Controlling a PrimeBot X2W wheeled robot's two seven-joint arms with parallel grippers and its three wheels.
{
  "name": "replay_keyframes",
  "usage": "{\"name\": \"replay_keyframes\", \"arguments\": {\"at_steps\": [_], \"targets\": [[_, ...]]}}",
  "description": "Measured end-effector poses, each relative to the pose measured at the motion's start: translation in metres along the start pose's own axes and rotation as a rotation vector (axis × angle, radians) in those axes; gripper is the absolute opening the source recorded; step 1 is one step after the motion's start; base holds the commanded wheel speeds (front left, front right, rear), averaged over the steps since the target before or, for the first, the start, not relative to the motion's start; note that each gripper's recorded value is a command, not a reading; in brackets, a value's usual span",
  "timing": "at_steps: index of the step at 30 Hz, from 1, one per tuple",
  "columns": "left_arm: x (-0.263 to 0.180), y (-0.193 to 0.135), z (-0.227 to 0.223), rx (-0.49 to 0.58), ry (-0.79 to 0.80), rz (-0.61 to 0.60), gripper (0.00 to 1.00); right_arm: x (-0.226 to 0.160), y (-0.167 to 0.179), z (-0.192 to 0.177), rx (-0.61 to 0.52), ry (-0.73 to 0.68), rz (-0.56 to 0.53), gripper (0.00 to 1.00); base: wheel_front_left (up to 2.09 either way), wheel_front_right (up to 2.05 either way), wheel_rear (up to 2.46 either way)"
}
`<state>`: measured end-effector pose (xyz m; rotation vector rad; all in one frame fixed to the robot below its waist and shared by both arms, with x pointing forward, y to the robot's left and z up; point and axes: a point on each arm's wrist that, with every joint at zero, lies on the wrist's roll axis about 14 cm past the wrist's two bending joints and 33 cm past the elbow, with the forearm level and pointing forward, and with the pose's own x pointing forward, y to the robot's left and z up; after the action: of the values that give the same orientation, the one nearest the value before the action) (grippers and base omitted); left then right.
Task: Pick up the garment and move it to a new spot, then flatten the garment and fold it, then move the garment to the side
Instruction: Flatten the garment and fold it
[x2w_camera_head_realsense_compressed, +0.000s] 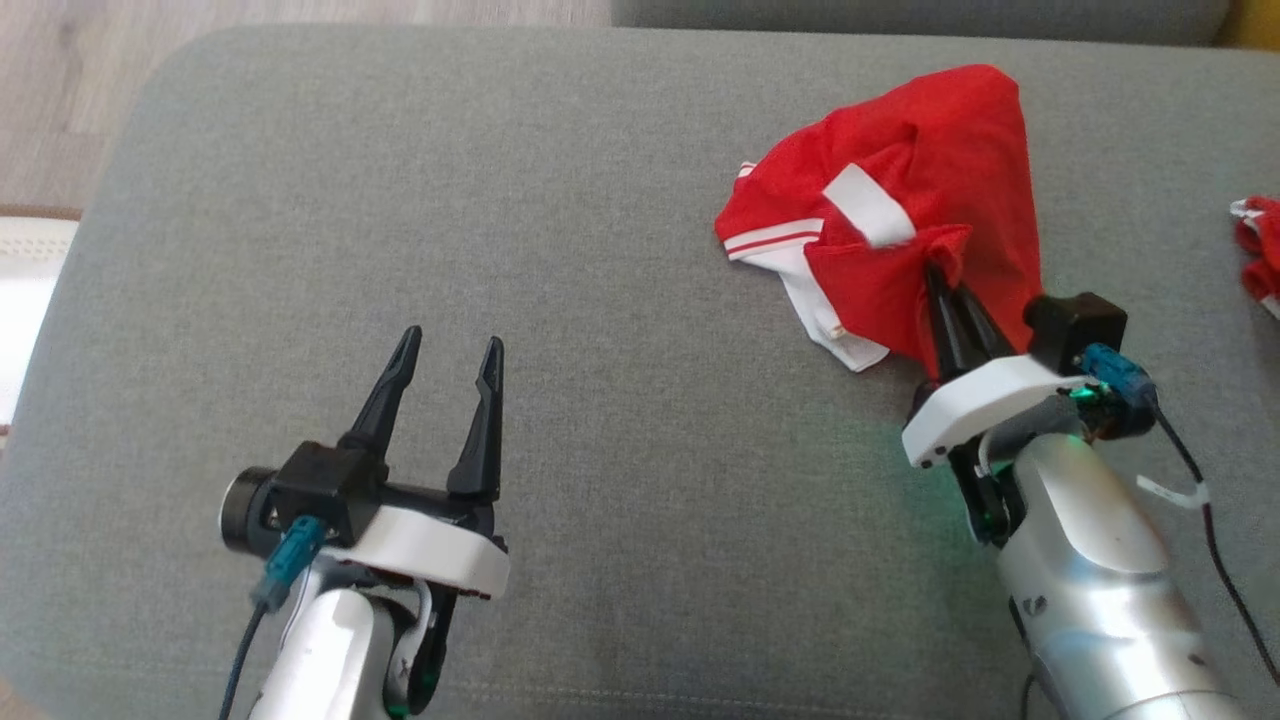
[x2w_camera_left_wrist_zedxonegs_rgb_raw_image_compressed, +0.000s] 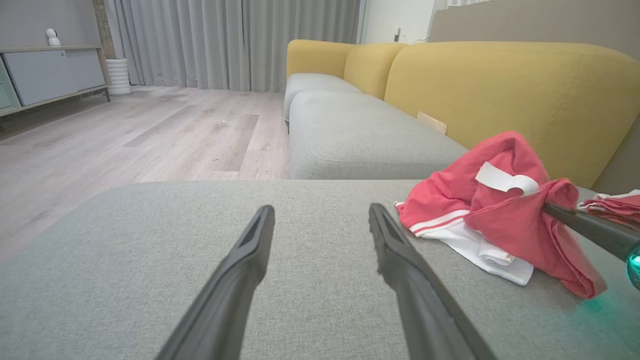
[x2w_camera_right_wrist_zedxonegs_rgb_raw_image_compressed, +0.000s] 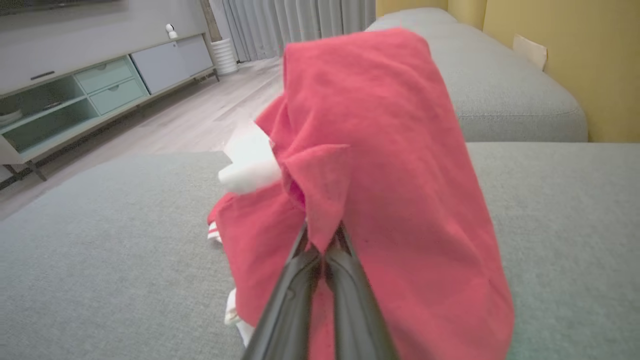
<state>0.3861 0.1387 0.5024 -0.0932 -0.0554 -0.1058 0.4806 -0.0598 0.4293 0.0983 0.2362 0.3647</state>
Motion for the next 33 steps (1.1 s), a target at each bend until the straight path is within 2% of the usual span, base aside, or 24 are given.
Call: {"name": "replay_keyframes", "arguments": {"at_steps": [9,14,19,23,27,31,32,33], "targets": [[-0.011,-0.001,0.018,-0.021,-0.048,0.010,1.00,-0.004,0.035,0.076,-0.032,-0.213,0.095,0.00,0.00,0.00,0.00],[-0.021,0.000,0.022,-0.034,-0.059,0.025,1.00,0.002,0.069,0.117,-0.112,-0.306,0.188,0.00,0.00,0.00,0.00],[-0.032,0.009,0.025,-0.045,-0.066,0.064,1.00,0.011,0.115,0.194,-0.198,-0.450,0.301,0.00,0.00,0.00,0.00],[-0.039,0.017,0.028,-0.053,-0.075,0.092,1.00,0.008,0.164,0.235,-0.214,-0.523,0.431,0.00,0.00,0.00,0.00],[-0.047,0.022,0.029,-0.056,-0.080,0.114,1.00,-0.002,0.191,0.295,-0.111,-0.646,0.507,0.00,0.00,0.00,0.00],[-0.054,0.028,0.029,-0.054,-0.080,0.139,1.00,-0.019,0.185,0.379,0.018,-0.827,0.499,0.00,0.00,0.00,0.00],[-0.055,0.029,0.027,-0.056,-0.074,0.144,1.00,-0.022,0.180,0.395,0.040,-0.857,0.486,0.00,0.00,0.00,0.00],[-0.055,0.029,0.027,-0.056,-0.074,0.144,1.00,-0.022,0.180,0.395,0.040,-0.857,0.486,0.00,0.00,0.00,0.00]]}}
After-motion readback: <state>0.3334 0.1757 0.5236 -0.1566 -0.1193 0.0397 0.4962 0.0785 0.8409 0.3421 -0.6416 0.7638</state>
